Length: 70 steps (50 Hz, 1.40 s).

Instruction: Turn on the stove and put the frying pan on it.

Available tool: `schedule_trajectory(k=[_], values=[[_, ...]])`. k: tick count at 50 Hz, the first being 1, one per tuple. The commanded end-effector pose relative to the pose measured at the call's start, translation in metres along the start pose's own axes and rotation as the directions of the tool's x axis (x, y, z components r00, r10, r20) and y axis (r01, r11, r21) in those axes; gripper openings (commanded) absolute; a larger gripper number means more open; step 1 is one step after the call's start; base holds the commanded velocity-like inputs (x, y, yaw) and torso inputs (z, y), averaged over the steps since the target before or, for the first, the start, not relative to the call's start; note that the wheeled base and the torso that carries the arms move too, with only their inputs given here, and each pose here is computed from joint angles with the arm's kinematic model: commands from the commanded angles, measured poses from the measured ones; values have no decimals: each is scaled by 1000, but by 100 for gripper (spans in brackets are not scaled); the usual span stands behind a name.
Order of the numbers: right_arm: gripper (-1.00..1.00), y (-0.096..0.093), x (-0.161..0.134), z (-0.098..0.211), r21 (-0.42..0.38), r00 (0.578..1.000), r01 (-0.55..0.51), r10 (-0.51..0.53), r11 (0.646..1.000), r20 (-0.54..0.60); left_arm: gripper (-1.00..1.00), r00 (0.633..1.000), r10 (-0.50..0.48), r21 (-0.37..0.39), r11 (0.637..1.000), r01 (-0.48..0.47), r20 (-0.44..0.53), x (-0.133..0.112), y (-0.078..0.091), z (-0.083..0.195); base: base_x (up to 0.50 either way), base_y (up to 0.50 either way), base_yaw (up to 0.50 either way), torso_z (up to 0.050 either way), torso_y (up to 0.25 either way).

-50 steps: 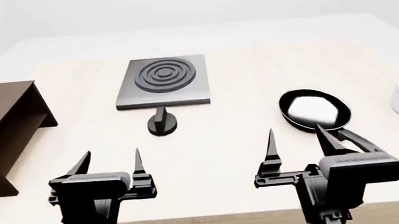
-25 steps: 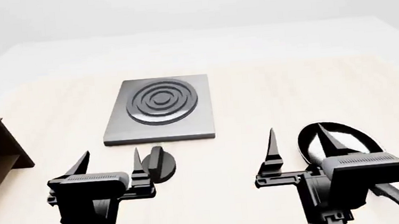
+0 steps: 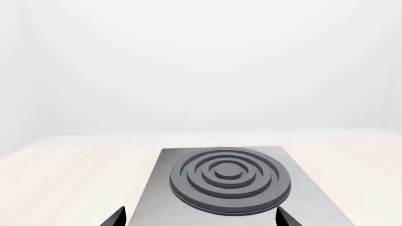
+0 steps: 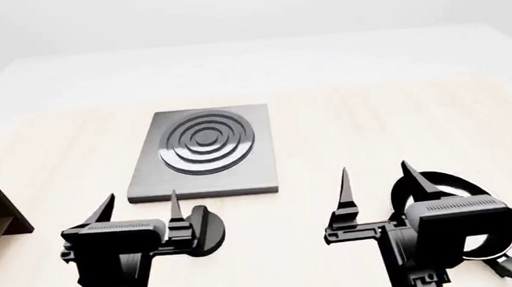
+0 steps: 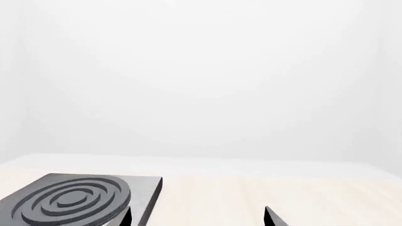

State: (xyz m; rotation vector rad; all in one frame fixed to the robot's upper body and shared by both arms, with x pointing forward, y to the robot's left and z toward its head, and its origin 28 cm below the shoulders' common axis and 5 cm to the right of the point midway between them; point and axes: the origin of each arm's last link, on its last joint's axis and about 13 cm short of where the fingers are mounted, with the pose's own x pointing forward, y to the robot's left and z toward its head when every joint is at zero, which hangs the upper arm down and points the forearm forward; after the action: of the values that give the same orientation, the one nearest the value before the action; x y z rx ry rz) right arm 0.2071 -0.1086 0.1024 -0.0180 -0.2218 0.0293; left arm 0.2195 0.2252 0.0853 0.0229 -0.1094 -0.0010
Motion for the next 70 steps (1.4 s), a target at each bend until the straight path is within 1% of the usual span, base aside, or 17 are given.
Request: schedule_trajectory(k=[1, 8, 10, 15, 26, 37, 47, 54, 57, 67, 68, 69, 70], values=[[100, 0, 1, 0, -9, 1000, -1, 1, 1000, -10, 100, 1000, 19, 37, 999, -18, -24, 6, 6, -9, 0, 0, 0, 0, 0], [100, -1, 2, 0, 1, 1000, 5, -5, 1000, -15, 100, 998, 37, 61, 998, -34, -58, 3, 12, -28, 0, 0, 0, 0, 0], [100, -1, 2, 1, 1, 1000, 6, -6, 1000, -15, 100, 997, 45, 64, 997, -41, -57, 3, 15, -30, 0, 0, 0, 0, 0], [100, 0, 2, -1, 2, 1000, 5, -5, 1000, -18, 100, 993, 77, 67, 995, -71, -89, 5, 20, -44, 0, 0, 0, 0, 0], [100, 0, 2, -3, 3, 1000, 4, -4, 1000, -23, 100, 981, 99, 95, 992, -84, -165, 12, 22, -73, 0, 0, 0, 0, 0], [100, 1, 1, -3, 4, 1000, 4, -4, 1000, -25, 100, 974, 94, 126, 990, -69, -205, 10, 20, -89, 0, 0, 0, 0, 0], [100, 1, 1, -3, 3, 1000, 1, -1, 1000, -24, 100, 972, 47, 139, 990, -15, -229, 5, 12, -96, 0, 0, 0, 0, 0], [100, 1, 0, -4, 7, 1000, 1, -1, 1000, -25, 100, 970, -2, 131, 991, 34, -241, 5, 4, -97, 0, 0, 0, 0, 0], [100, 0, 0, -4, 9, 1000, 1, -1, 1000, -25, 100, 971, -39, 134, 988, 72, -237, 3, -1, -96, 0, 0, 0, 0, 0], [100, 0, 0, -4, 8, 1000, 1, -1, 1000, -25, 100, 974, -115, 128, 982, 141, -195, 6, -14, -84, 0, 0, 0, 0, 0], [100, 0, 0, -4, 7, 1000, 1, -1, 1000, -24, 100, 974, -127, 124, 981, 152, -189, 6, -16, -82, 0, 0, 0, 0, 0], [100, -1, 0, -3, 6, 1000, 3, -3, 1000, -24, 100, 964, -223, 120, 963, 241, -144, 2, -29, -69, 0, 0, 0, 0, 0], [100, -2, 0, -3, 6, 1000, 4, -4, 1000, -25, 100, 963, -230, 121, 961, 248, -140, 1, -30, -67, 0, 0, 0, 0, 0]])
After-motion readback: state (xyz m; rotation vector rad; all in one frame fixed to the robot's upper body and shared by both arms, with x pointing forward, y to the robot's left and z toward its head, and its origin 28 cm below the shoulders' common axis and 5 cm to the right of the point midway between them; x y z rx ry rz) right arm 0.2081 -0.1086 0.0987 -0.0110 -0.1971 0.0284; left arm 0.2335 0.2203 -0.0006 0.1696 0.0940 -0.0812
